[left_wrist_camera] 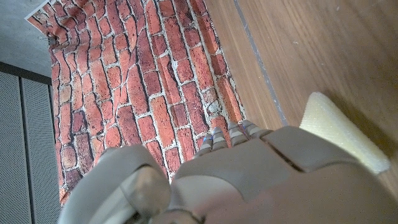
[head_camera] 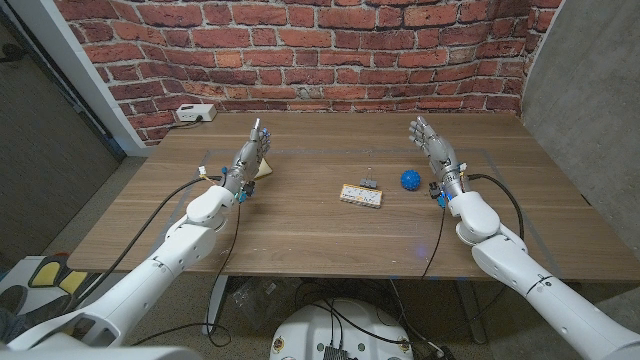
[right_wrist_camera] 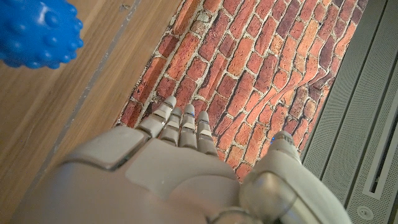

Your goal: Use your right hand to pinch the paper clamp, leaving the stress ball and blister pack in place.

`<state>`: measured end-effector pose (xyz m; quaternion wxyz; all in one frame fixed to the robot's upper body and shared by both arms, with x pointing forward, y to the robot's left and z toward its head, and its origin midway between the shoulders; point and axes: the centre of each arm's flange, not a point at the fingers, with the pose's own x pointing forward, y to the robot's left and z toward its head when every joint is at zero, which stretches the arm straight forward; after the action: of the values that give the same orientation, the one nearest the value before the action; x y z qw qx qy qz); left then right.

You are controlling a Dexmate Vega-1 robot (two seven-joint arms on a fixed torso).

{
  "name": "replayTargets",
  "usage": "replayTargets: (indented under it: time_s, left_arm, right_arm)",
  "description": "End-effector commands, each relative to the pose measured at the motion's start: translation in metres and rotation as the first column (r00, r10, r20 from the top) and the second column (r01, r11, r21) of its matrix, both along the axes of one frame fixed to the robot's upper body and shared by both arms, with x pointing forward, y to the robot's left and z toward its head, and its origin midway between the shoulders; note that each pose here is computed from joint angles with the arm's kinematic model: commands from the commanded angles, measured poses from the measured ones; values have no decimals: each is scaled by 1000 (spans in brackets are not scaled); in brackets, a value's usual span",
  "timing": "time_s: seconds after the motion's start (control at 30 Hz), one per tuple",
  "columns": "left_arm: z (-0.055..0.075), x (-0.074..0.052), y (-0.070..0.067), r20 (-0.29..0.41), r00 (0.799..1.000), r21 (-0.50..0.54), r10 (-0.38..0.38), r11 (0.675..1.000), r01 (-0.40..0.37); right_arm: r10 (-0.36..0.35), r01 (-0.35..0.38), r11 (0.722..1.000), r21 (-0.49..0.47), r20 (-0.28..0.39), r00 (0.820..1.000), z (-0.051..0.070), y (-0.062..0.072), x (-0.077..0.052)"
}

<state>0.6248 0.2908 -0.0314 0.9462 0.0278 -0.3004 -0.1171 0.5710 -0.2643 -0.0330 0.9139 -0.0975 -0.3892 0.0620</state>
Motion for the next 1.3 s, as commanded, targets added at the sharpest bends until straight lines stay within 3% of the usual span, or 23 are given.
replayTargets:
  time_s: [0.03, 0.3, 0.6, 0.73, 0.97, 1.2, 1.3]
  left_arm:
    - [4, -16, 0, 29, 999, 62, 13, 998, -15]
    - [4, -17, -3, 51, 999, 51, 10, 999, -13]
    - [-3, -7, -3, 59, 998, 22, -30, 999, 29]
    - [-3, -6, -3, 47, 998, 5, -43, 999, 43]
    - [4, -18, -4, 47, 997, 37, -57, 998, 55]
    - [1, -26, -3, 47, 998, 54, -46, 998, 43]
    - [-1, -28, -1, 44, 998, 49, -35, 998, 33]
  right_arm:
    - [-5, 7, 999, -39, 61, 998, -3, 7, -22]
    - [-25, 32, 998, -61, 110, 994, -4, 8, -35]
    - [-96, 121, 985, -126, 187, 978, -6, 17, -54]
    - [-121, 147, 978, -146, 175, 977, -5, 23, -58]
    - [-140, 177, 968, -180, 201, 970, -2, 33, -66]
    - [-189, 245, 943, -226, 245, 951, 1, 37, -77]
    - [-179, 235, 944, -232, 241, 954, 1, 38, -79]
